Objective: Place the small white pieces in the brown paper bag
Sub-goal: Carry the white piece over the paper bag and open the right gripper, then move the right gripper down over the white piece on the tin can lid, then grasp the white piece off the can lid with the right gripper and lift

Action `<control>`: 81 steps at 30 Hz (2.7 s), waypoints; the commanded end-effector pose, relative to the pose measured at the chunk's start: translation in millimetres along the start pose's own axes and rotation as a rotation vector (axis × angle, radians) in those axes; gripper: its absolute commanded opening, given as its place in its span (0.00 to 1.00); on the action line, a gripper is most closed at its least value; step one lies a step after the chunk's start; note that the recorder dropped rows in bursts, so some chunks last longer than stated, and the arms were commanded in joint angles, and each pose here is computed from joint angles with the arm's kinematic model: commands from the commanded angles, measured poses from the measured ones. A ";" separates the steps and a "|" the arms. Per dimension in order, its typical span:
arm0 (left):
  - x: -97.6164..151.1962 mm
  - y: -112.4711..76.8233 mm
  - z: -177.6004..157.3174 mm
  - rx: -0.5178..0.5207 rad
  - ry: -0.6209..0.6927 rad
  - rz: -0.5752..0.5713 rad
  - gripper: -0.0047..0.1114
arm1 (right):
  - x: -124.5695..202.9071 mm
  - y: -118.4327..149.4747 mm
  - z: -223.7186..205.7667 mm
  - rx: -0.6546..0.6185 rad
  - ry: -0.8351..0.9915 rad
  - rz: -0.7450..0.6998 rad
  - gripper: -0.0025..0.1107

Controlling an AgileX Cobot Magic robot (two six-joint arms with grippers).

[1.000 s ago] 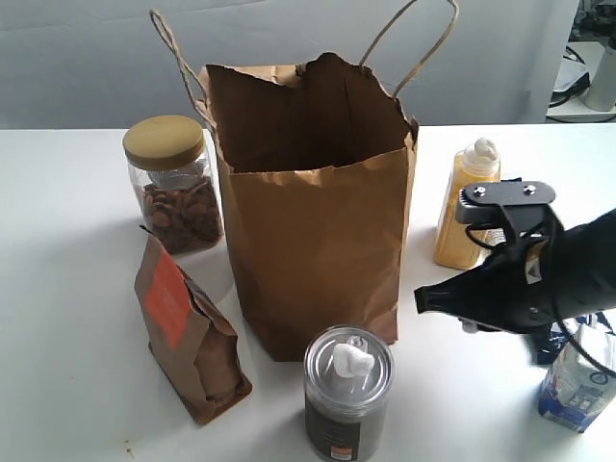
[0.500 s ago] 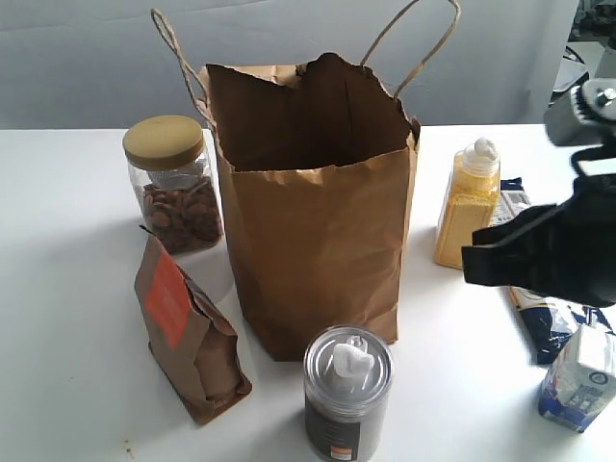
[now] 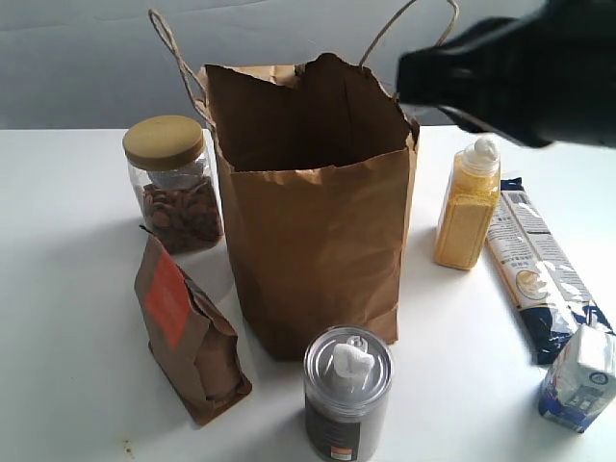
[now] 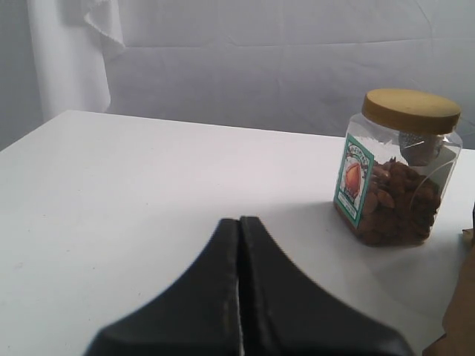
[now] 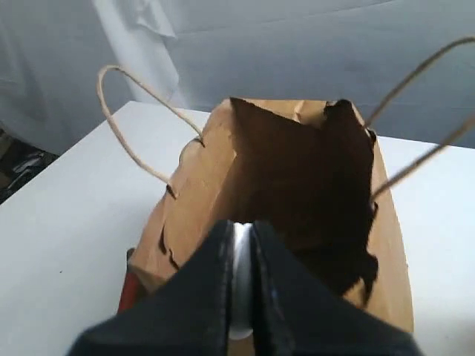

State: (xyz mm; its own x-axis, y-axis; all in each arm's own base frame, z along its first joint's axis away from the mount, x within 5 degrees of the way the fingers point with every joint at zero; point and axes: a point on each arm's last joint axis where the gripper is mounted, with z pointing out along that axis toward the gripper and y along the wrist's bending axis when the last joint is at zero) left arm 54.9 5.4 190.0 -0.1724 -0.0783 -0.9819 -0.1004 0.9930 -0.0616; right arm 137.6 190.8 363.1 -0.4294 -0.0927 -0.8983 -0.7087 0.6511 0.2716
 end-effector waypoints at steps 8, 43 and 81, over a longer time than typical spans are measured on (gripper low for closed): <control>0.9 -0.6 0.0 0.010 -0.001 -0.011 0.04 | -27.8 9.4 112.2 0.095 0.233 -0.063 0.03; 0.9 -0.6 0.0 0.010 -0.001 -0.011 0.04 | 21.7 40.6 19.9 -0.013 0.322 -0.074 0.02; 0.9 -0.6 0.0 0.010 -0.001 -0.011 0.04 | 141.0 19.7 65.7 0.012 0.699 -0.154 0.51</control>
State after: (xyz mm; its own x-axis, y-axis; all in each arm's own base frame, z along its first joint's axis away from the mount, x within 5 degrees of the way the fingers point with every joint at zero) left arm 54.9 5.4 190.0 -0.1724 -0.0783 -0.9819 -0.1004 0.9930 -0.0616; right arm 100.3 241.0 225.2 -0.5866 -0.6191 -0.5222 -0.7829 0.5985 0.1699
